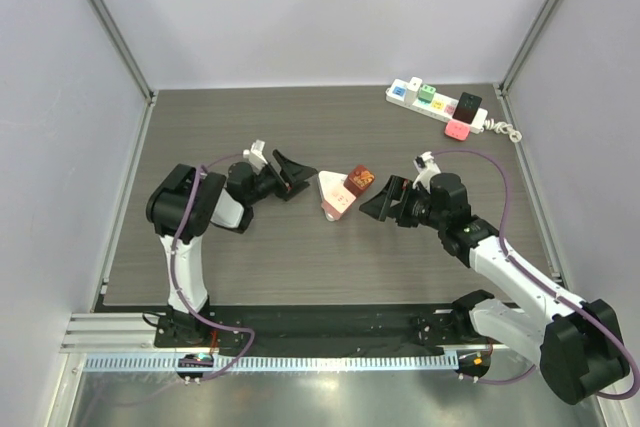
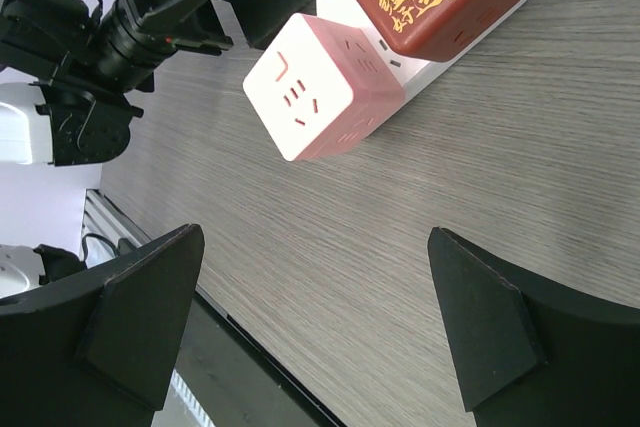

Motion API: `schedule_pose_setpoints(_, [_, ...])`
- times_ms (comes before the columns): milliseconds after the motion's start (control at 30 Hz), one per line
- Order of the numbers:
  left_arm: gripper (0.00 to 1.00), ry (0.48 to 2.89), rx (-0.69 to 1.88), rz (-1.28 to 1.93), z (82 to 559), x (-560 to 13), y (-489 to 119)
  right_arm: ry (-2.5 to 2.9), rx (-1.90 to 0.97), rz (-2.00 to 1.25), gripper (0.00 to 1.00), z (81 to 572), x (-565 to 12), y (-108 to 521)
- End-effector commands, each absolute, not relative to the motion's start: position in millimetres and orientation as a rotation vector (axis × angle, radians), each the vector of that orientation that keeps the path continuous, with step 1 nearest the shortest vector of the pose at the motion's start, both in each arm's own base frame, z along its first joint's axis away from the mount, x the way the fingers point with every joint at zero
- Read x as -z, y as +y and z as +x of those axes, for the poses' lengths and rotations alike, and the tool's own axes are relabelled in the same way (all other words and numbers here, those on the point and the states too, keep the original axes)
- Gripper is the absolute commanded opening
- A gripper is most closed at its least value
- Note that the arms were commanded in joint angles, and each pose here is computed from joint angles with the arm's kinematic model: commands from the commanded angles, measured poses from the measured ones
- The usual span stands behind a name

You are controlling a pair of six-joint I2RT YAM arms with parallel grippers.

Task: Pull the plug off the socket

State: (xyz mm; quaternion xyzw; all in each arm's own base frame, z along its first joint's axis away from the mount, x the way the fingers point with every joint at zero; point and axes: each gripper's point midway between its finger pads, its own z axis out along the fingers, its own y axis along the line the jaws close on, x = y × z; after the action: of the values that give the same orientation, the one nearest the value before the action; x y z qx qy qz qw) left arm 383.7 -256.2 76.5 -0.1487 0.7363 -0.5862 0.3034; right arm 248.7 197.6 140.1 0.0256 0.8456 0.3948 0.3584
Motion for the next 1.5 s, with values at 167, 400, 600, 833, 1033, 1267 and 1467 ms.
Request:
schedule_pose_setpoints(167, [0.76, 1.972, 1.515, -0.384, 384, -71, -276, 2.119, -1.057, 0.087, 1.0, 257, -155, 203])
schedule_pose_setpoints(400, [0.73, 2.016, 1.427, -0.404, 381, -63, -277, 2.137, -1.072, 0.114, 0.99, 263, -145, 208])
schedule_pose_setpoints(600, [0.73, 2.04, 1.466, -0.389, 382, -57, -287, 2.132, -1.096, 0.145, 0.99, 272, -138, 216])
schedule_pose_setpoints(833, [0.7, 2.053, 1.485, -0.369, 379, -53, -298, 2.104, -1.008, 0.225, 0.98, 293, -136, 208])
schedule_pose_setpoints(1033, [0.63, 2.06, 1.487, -0.368, 379, -49, -301, 2.075, -1.03, 0.243, 0.97, 306, -141, 214])
schedule_pose_setpoints(1267, [0.4, 2.065, 1.476, -0.383, 379, -48, -299, 2.046, -1.114, 0.28, 0.95, 316, -142, 225])
schedule_pose_setpoints(1467, [0.21, 2.063, 1.473, -0.383, 379, -49, -299, 2.073, -1.188, 0.292, 0.92, 304, -122, 241])
